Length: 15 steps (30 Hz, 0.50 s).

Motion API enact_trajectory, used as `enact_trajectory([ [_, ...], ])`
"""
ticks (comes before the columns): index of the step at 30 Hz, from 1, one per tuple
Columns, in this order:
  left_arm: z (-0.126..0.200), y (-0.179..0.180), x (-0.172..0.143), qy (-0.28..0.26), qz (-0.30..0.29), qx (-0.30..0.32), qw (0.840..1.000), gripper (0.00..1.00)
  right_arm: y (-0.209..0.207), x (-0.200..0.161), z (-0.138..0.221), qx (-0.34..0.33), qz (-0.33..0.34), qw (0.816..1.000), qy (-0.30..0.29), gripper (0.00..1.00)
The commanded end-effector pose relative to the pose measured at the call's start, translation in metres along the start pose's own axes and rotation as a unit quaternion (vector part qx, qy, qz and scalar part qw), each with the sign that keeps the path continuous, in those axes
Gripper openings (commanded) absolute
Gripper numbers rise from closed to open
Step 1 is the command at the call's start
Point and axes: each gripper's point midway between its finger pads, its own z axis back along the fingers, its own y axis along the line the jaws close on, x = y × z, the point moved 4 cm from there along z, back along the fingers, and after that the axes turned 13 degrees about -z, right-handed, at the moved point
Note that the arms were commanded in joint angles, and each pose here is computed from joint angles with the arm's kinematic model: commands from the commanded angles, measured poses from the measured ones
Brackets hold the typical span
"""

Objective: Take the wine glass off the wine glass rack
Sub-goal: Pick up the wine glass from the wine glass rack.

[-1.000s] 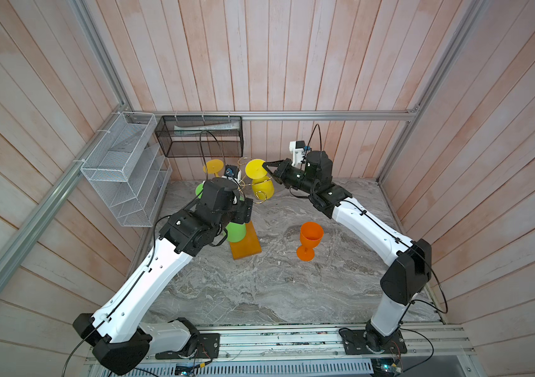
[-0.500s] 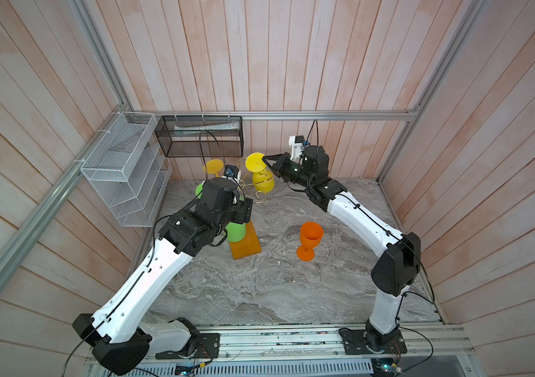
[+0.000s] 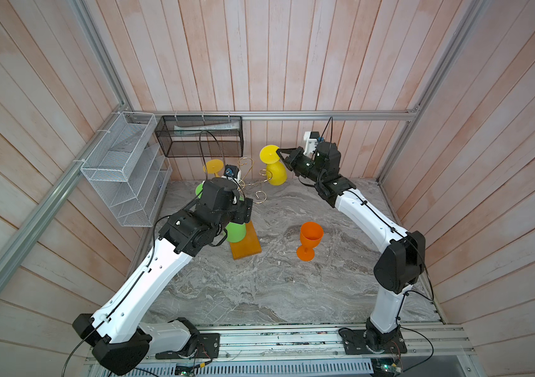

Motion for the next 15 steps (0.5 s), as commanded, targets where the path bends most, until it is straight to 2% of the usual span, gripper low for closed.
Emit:
enact_trajectory([
  [1,0.005,0.002,-0.001,-0.003,0.009,-0.004,1.0,0.82,0.025,0.016,0.024,0.033,0.012,0.999,-0.032,0.0],
  [8,0.006,0.0,0.0,-0.006,0.015,-0.01,1.0,0.82,0.017,0.033,0.06,0.02,0.019,0.997,-0.067,0.0],
  [15,0.01,0.0,0.001,-0.01,0.022,-0.017,1.0,0.82,0.009,0.036,0.097,-0.002,0.034,0.995,-0.092,0.0],
])
